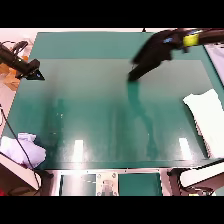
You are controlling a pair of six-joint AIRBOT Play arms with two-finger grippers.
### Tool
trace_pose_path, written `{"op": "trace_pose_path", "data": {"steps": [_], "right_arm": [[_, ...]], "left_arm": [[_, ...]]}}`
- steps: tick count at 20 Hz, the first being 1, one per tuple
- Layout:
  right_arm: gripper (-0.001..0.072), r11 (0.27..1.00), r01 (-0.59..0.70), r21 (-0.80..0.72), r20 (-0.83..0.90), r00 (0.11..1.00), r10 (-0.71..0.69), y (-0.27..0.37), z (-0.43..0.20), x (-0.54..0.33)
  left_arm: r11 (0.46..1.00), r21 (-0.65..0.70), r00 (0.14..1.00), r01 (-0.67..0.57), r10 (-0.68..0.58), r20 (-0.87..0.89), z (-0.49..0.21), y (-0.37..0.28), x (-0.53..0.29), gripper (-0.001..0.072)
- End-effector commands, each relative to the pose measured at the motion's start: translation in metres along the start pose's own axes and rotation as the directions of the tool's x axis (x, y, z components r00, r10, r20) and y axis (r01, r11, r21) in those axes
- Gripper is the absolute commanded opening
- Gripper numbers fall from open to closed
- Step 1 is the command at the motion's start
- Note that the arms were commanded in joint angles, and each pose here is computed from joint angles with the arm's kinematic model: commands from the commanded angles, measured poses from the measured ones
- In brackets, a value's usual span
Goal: Fold the shirts.
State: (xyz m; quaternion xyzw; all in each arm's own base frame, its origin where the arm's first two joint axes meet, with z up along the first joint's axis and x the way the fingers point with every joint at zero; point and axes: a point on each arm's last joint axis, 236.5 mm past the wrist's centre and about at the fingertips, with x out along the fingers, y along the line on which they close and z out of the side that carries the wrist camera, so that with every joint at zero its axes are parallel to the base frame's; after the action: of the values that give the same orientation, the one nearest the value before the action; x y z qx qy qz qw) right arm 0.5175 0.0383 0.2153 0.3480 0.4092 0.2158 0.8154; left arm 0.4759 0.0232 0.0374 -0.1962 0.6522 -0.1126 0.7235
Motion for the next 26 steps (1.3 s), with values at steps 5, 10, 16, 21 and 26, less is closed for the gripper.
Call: {"op": "trace_pose_path", "data": {"steps": [5,10,16,21,26], "right_arm": [[0.0017,0.873,0.264,0.41,0.185,0.913,-0.363,-0.15,0.009,-0.22],[0.0016,0.549,0.554,0.625,-0.096,0.753,-0.651,-0.225,-0.08,-0.296],[0.0017,0.249,0.677,0.693,-0.285,0.574,-0.767,-0.243,-0.154,-0.328],[0.0024,-0.045,0.804,0.593,-0.634,0.433,-0.641,-0.282,-0.273,-0.32],[0.0519,-0.075,0.838,0.54,-0.751,0.439,-0.493,-0.305,-0.333,-0.288]], "left_arm": [[1.0,0.001,1.0,0.0,0.0,-0.005,-0.001,0.0,-0.001,0.0024],[1.0,0.001,1.0,0.0,0.0,-0.007,-0.002,0.0,-0.001,0.0024],[1.0,0.001,1.0,0.001,-0.001,-0.008,-0.002,0.0,-0.001,0.0024],[0.999,-0.006,0.999,0.033,-0.033,-0.03,-0.007,-0.004,0.007,0.0024],[0.999,-0.006,0.999,0.033,-0.033,-0.021,-0.004,-0.001,0.014,0.0024]]}}
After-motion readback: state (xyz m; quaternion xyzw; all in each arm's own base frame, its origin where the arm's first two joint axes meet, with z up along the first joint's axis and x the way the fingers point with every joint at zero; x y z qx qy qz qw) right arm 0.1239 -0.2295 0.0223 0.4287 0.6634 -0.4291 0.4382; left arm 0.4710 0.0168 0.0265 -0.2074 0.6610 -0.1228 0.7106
